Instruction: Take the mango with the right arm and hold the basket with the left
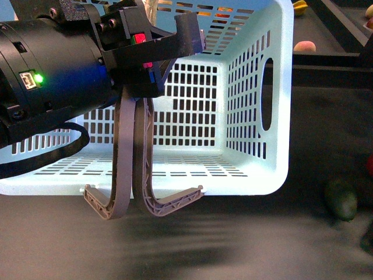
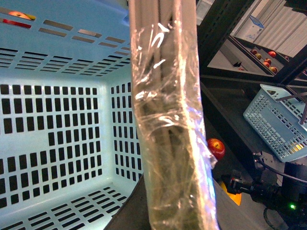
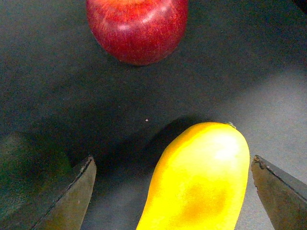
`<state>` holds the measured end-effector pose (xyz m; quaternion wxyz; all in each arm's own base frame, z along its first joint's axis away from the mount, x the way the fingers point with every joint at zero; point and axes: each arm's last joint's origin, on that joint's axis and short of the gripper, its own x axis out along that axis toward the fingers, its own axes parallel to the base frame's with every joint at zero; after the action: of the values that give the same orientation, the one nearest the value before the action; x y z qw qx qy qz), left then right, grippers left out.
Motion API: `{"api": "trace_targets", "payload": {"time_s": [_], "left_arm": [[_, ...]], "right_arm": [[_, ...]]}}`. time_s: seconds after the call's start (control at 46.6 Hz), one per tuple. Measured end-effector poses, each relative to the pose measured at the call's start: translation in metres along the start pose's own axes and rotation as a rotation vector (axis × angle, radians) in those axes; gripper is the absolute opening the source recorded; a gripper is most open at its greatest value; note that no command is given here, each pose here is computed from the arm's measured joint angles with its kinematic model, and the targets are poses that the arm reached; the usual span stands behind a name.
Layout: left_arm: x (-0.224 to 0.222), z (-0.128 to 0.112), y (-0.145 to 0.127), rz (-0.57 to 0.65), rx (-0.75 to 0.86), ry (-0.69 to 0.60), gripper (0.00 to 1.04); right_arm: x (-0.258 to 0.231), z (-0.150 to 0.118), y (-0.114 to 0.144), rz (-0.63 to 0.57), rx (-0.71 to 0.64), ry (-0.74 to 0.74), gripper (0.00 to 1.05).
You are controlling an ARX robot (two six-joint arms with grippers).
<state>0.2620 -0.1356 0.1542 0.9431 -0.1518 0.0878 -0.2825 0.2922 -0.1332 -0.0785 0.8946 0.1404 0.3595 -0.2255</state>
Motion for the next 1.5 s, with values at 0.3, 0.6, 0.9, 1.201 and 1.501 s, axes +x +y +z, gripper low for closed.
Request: {"api": "trace_targets", "payload": {"time_s": [0.3,0.6,0.9,1.201,1.501], "left_arm": [[0.000,0.000,0.000,0.001,0.000,0.000,0.10],[0.000,0.000,0.000,0.000,0.000,0.000,0.10],[0.000,0.000,0.000,0.000,0.000,0.000,0.10],[0.000,0.000,0.000,0.000,0.000,0.000,0.10],[0.000,0.000,0.000,0.000,0.000,0.000,0.10]], "right_arm": [[0.012,-0.014,-0.007,-0.017,0.009,0.046,0.97],[0.021,-0.019,-0.013,-0.035,0.009,0.067,0.97],[0.026,-0.023,-0.018,-0.038,-0.001,0.088,0.97],[0.027,-0.025,-0.023,-0.046,-0.014,0.095,0.75],[0.016,-0.022,-0.024,-0.024,-0.010,0.103,0.61]]}}
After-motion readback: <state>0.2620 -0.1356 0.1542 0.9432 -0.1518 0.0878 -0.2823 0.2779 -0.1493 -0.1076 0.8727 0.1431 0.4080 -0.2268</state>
